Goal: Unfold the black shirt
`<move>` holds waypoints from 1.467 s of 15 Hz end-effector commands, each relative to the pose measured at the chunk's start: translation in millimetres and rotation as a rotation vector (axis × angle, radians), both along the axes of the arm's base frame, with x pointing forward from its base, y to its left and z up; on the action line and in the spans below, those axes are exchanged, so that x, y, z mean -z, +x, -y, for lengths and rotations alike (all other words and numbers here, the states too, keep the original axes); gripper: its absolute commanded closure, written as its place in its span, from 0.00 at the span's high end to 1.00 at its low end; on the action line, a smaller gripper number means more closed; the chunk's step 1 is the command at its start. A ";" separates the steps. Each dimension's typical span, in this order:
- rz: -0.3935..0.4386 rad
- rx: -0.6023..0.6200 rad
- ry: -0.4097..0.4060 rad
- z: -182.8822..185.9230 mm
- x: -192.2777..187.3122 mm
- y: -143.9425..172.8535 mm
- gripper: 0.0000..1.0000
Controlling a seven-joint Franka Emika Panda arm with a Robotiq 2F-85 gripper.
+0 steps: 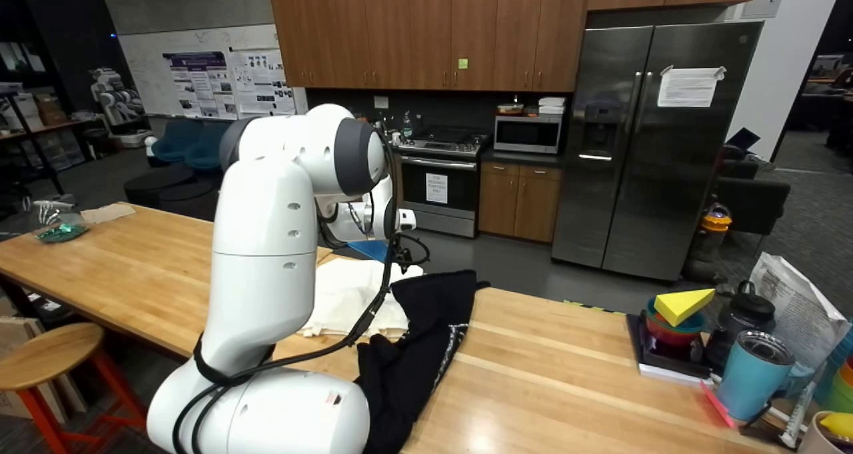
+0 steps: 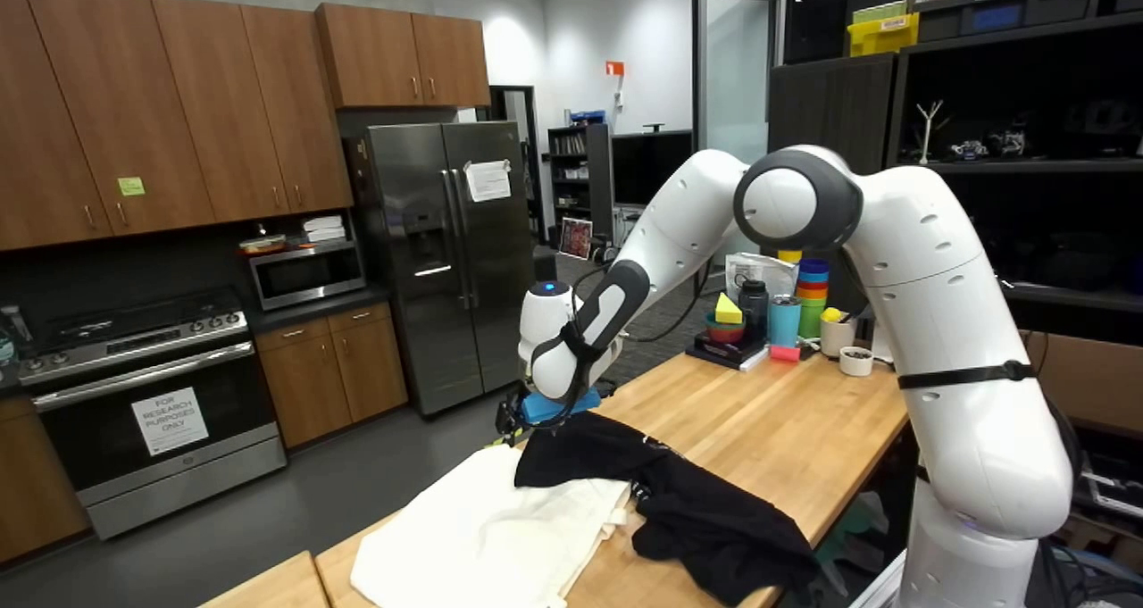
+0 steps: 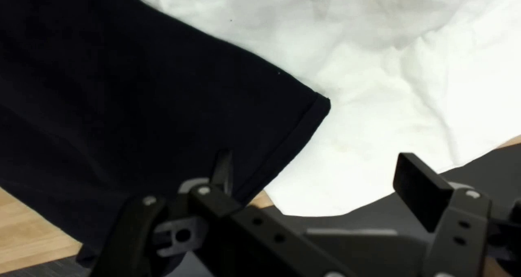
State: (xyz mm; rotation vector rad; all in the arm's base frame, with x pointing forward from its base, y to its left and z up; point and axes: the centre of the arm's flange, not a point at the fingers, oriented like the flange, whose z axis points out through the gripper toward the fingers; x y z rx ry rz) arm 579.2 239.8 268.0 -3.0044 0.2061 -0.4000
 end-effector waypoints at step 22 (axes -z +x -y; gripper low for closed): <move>-0.398 0.071 0.018 -32.7 45.8 81.0 1.00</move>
